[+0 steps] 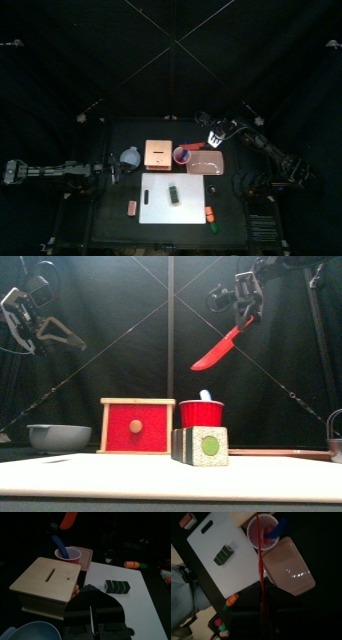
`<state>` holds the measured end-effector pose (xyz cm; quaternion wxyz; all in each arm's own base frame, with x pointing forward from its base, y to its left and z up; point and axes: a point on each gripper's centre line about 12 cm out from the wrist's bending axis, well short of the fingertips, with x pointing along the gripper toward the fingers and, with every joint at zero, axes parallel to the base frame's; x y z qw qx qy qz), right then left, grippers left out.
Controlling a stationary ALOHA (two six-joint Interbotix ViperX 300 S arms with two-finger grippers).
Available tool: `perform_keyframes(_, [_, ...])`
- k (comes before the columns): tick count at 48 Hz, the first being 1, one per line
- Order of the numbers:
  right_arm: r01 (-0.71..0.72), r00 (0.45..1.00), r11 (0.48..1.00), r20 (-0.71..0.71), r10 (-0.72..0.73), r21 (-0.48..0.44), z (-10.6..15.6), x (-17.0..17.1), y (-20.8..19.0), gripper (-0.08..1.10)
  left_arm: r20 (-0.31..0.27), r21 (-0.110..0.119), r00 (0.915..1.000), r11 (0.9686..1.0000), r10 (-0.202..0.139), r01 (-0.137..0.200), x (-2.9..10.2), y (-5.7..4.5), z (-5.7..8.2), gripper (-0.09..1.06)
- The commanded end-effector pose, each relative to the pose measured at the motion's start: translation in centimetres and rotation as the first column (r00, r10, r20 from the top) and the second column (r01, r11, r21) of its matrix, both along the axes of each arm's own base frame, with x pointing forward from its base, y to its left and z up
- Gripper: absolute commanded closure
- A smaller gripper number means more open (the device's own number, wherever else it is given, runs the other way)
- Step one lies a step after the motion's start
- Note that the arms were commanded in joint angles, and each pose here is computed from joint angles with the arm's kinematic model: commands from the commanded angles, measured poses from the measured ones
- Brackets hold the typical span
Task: Place sushi on board then cut the sushi with the knife then place the pieces on the plate
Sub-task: Grasp knife edge with left hand
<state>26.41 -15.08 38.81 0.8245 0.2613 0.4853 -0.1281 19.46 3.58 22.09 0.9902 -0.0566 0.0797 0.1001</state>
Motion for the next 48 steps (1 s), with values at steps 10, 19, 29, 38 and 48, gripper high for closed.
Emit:
perform_keyframes(10, [-0.033, 0.961, 0.988, 0.268, 0.073, -0.15, -1.2, -0.6, 5.9, 0.68, 0.086, 0.022, 0.9963, 0.9998, -0.002, 0.0, 0.8, 0.1, 2.5, 0.96])
perform_keyframes(19, [-0.036, 0.902, 0.977, 0.414, 0.122, -0.211, -3.0, -1.0, 8.9, 0.68, 0.114, 0.043, 0.9933, 0.9989, -0.022, 0.017, 1.1, -0.2, 3.6, 0.83])
perform_keyframes(29, [-0.071, 0.859, 0.96, 0.472, 0.196, -0.27, -5.2, -0.8, 11.1, 0.68, 0.127, 0.054, 0.9901, 0.9971, -0.061, 0.054, 1.4, -0.9, 4.2, 0.55])
perform_keyframes(38, [-0.139, 0.829, 0.93, 0.473, 0.297, -0.34, -7.2, 0.4, 13.2, 0.68, 0.129, 0.069, 0.9829, 0.99, -0.131, 0.123, 1.7, -2.3, 4.5, 0.27])
perform_keyframes(48, [-0.179, 0.82, 0.91, 0.453, 0.348, -0.375, -10.1, 1.2, 14.3, 0.68, 0.076, 0.077, 0.9719, 0.9732, -0.223, 0.217, 3.4, -4.2, 4.1, -0.05])
